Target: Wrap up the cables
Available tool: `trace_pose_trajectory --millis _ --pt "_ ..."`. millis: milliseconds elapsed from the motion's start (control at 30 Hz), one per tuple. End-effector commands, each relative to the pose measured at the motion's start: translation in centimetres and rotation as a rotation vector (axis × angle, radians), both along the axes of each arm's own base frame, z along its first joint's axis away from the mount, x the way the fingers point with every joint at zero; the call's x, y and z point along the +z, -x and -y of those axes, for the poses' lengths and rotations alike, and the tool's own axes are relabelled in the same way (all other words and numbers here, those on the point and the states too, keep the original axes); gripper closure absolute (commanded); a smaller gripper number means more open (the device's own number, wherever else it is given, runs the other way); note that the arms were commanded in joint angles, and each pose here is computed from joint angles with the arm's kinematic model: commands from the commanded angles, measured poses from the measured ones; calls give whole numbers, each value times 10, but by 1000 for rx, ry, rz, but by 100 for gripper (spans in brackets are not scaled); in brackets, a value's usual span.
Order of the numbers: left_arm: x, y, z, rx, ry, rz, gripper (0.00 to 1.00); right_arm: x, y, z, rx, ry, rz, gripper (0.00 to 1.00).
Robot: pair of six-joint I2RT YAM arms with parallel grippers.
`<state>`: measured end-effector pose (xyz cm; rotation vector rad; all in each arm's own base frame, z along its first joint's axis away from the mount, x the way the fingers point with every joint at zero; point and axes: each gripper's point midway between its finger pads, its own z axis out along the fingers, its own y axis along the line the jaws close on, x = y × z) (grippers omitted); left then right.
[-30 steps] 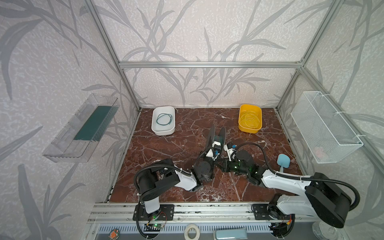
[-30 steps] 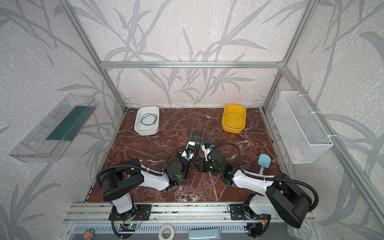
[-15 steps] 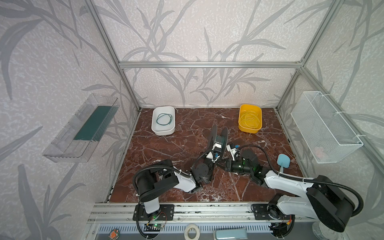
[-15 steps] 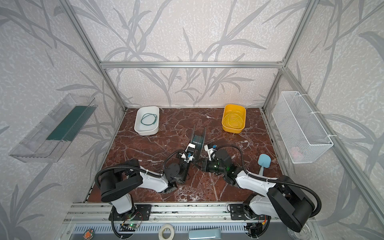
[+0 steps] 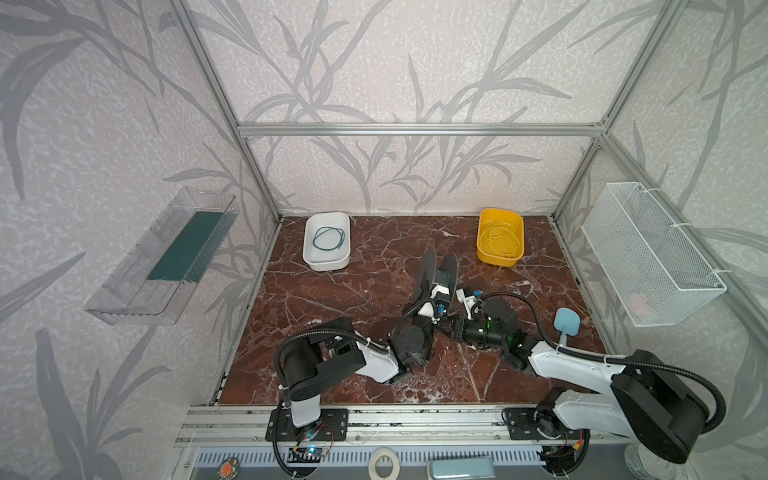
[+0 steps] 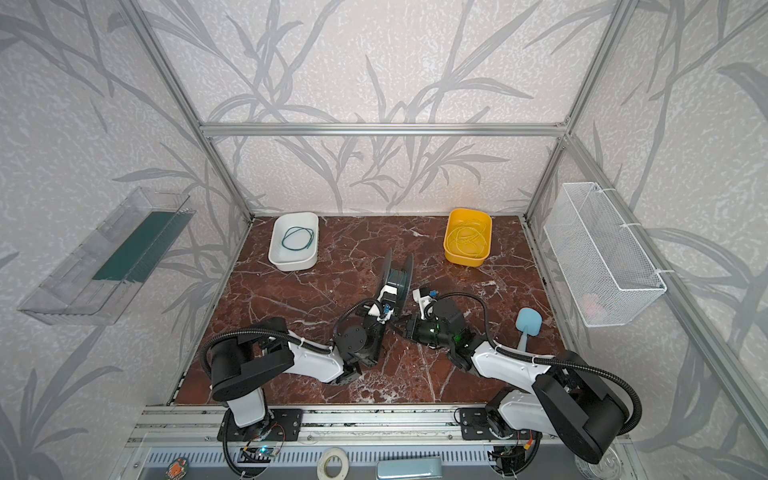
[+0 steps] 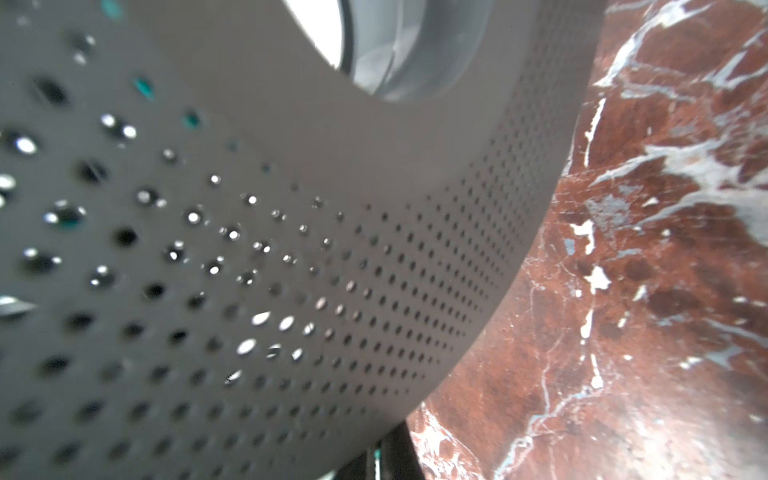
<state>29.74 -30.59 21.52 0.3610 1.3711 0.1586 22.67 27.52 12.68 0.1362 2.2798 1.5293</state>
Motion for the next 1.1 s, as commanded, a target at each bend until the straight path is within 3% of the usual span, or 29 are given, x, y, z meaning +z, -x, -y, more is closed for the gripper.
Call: trace_pose_trajectory --millis 0,333,733,1067 --pt "-42 -2 -15 84 -326 -56 100 59 -33 5 -120 -176 132 100" --pt "-43 -2 -9 91 -371 -49 100 86 -33 18 -213 -268 72 100" --pt "-39 -5 -9 128 -350 -54 100 83 -25 30 -249 -186 34 100" --pt "-50 -3 -6 125 -442 -55 100 98 -18 26 -221 -136 114 97"
